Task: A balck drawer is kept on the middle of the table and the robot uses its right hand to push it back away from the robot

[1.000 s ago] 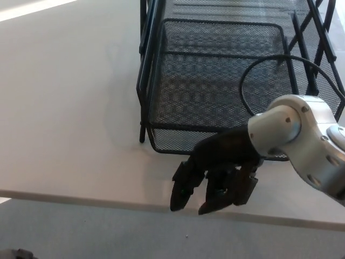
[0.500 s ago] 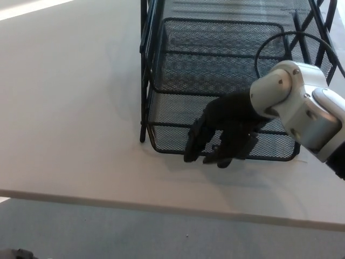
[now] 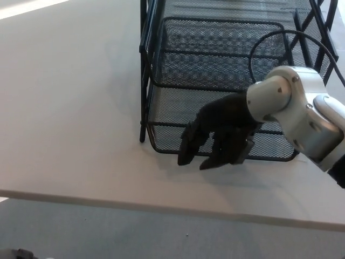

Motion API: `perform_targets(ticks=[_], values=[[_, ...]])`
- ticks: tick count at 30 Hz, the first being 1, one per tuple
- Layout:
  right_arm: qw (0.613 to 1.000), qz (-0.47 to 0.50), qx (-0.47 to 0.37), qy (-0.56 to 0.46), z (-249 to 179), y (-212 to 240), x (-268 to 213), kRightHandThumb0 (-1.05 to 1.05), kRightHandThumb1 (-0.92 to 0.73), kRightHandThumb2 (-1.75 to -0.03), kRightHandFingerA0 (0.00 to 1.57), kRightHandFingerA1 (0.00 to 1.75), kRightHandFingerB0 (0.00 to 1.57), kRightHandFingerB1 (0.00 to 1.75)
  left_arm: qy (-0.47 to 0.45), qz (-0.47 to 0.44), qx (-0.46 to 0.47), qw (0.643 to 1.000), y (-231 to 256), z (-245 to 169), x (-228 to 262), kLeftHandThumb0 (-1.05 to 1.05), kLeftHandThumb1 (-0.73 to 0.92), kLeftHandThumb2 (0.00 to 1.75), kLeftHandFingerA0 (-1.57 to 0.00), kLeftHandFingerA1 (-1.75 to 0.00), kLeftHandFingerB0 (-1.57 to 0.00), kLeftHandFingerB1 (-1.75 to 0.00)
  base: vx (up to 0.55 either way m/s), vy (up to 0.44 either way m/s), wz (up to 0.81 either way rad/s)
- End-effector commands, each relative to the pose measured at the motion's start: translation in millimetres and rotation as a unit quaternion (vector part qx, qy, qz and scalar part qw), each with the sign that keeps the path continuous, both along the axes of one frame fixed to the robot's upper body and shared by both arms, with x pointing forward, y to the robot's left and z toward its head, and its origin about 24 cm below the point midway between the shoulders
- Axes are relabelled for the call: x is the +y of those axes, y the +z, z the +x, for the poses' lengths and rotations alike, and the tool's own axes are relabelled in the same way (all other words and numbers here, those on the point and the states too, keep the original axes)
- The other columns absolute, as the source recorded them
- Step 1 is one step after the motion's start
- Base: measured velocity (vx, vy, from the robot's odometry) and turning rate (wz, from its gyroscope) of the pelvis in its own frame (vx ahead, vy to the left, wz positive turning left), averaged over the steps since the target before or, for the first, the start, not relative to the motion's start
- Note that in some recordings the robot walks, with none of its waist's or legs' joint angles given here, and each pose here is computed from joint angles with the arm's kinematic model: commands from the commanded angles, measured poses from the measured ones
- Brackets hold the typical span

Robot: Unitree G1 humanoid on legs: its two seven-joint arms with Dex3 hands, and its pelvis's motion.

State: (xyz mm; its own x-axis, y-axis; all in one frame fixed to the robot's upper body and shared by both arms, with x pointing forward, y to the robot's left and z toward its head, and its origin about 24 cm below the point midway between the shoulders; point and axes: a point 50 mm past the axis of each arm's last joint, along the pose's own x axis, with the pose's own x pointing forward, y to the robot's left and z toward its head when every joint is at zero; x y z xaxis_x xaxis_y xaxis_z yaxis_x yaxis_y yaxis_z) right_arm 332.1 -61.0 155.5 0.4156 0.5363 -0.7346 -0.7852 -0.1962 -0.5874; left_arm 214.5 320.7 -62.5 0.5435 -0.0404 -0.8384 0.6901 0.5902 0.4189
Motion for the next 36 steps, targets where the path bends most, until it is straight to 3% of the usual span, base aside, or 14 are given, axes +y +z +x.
perform_targets(ticks=[1, 5, 6, 13, 20, 25, 28, 36], values=[[0.998, -0.009, 0.027, 0.062, -44, -7, -7, -0.49, -0.77, -0.63, 0.48, 0.42, 0.40, 0.36, -0.008, 0.011, 0.002, 1.000, 3, -2, 6, -0.56, 0.76, 0.63, -0.47, -0.38, -0.33, -0.33, 0.00, 0.000, 0.00], [0.995, 0.000, 0.046, 0.090, -66, -4, -9, -0.54, -0.76, -0.63, 0.54, 0.40, 0.47, 0.36, -0.004, 0.010, 0.002, 1.000, 3, -3, 6, -0.56, 0.76, 0.63, -0.48, -0.38, -0.34, -0.33, 0.00, 0.000, 0.00], [0.994, 0.001, 0.050, 0.094, -71, -3, -9, -0.52, -0.76, -0.64, 0.48, 0.41, 0.40, 0.35, -0.001, 0.009, 0.003, 1.000, 3, -2, 6, -0.56, 0.75, 0.63, -0.46, -0.37, -0.33, -0.33, 0.00, 0.000, 0.00], [0.986, 0.034, 0.076, 0.145, -110, 7, -15, -0.50, -0.76, -0.64, 0.50, 0.41, 0.38, 0.35, -0.002, 0.013, 0.004, 1.000, 2, -1, 6, -0.57, 0.76, 0.63, -0.48, -0.38, -0.34, -0.33, 0.00, 0.000, 0.00], [0.983, 0.061, 0.115, 0.130, -126, 0, -32, -0.51, -0.77, -0.64, 0.50, 0.42, 0.37, 0.36, -0.005, 0.017, 0.001, 1.000, 3, -2, 7, -0.57, 0.76, 0.63, -0.48, -0.38, -0.34, -0.33, 0.00, 0.000, 0.00], [0.985, 0.051, 0.148, 0.079, -130, -46, -51, -0.51, -0.83, -0.65, 0.51, 0.41, 0.38, 0.35, -0.004, 0.016, 0.003, 1.000, 2, -3, 7, -0.56, 0.77, 0.63, -0.47, -0.38, -0.32, -0.32, 0.00, 0.000, 0.00], [0.985, 0.053, 0.166, 0.012, -132, -85, -65, -0.53, -0.77, -0.65, 0.47, 0.41, 0.39, 0.35, 0.002, 0.008, 0.003, 1.000, 2, -3, 7, -0.57, 0.72, 0.63, -0.47, -0.39, -0.31, -0.33, 0.00, 0.000, 0.00], [0.982, -0.018, 0.143, -0.118, -146, -159, -98, -0.49, -0.79, -0.64, 0.46, 0.39, 0.33, 0.32, 0.007, 0.009, 0.001, 1.000, 4, -4, 10, -0.57, 0.72, 0.63, -0.47, -0.38, -0.31, -0.32, 0.00, 0.000, 0.00]])
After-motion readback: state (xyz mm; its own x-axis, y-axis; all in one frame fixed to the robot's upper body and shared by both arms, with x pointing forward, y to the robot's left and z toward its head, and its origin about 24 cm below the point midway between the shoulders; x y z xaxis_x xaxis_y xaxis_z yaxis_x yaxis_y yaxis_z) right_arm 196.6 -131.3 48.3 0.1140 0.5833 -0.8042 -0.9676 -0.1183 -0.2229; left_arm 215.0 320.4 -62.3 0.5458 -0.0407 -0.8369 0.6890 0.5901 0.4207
